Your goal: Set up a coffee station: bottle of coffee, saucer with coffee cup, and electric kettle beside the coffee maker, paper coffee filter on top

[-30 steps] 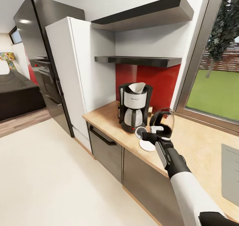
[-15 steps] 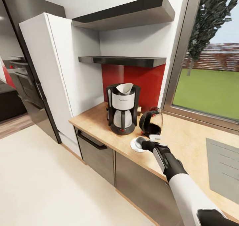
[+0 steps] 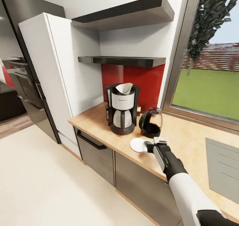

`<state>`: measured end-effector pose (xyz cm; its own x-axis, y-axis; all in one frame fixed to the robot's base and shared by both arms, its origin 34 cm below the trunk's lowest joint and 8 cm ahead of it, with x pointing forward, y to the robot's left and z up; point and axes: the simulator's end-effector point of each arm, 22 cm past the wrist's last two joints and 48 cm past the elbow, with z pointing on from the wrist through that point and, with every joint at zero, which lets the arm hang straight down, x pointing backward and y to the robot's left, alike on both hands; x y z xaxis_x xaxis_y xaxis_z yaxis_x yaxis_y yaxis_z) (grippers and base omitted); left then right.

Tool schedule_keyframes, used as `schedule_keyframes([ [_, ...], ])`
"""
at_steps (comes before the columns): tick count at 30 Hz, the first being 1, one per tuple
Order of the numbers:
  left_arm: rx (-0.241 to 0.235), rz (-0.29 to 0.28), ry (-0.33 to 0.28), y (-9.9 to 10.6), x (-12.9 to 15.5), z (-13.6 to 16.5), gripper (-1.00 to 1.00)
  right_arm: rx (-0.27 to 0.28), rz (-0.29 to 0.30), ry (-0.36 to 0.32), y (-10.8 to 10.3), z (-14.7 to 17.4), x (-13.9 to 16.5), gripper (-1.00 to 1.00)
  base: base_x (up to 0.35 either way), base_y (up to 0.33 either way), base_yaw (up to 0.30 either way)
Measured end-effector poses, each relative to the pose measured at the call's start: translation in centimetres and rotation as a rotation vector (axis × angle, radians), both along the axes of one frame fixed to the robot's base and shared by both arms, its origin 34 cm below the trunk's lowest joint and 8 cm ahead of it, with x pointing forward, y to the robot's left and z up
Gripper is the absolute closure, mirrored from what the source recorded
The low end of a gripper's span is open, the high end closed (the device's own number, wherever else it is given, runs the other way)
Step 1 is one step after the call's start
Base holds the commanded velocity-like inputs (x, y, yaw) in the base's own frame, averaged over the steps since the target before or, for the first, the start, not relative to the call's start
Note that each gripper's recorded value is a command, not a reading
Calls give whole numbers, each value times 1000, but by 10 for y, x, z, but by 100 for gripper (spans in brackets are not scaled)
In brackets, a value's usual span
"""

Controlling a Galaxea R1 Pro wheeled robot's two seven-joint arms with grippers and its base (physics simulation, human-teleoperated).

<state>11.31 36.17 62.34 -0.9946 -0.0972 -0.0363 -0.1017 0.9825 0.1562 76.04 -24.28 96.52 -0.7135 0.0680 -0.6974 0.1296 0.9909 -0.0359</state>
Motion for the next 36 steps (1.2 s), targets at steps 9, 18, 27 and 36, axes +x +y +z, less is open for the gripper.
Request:
schedule_keyframes([
  [9, 3, 2, 3, 3, -1, 0, -100, 1, 3, -19, 0, 25, 5, 100, 61, 26, 0],
  [18, 0, 2, 1, 0, 0, 0, -100, 0, 2, -25, -1, 31, 6, 100, 80, 26, 0],
  [27, 0, 0, 2, 0, -1, 0, -100, 0, 5, 9, 0, 17, 0, 100, 116, 93, 0],
  [36, 2, 3, 2, 1, -2, 0, -100, -3, 9, 76, 0, -10, -12, 100, 56, 53, 0],
])
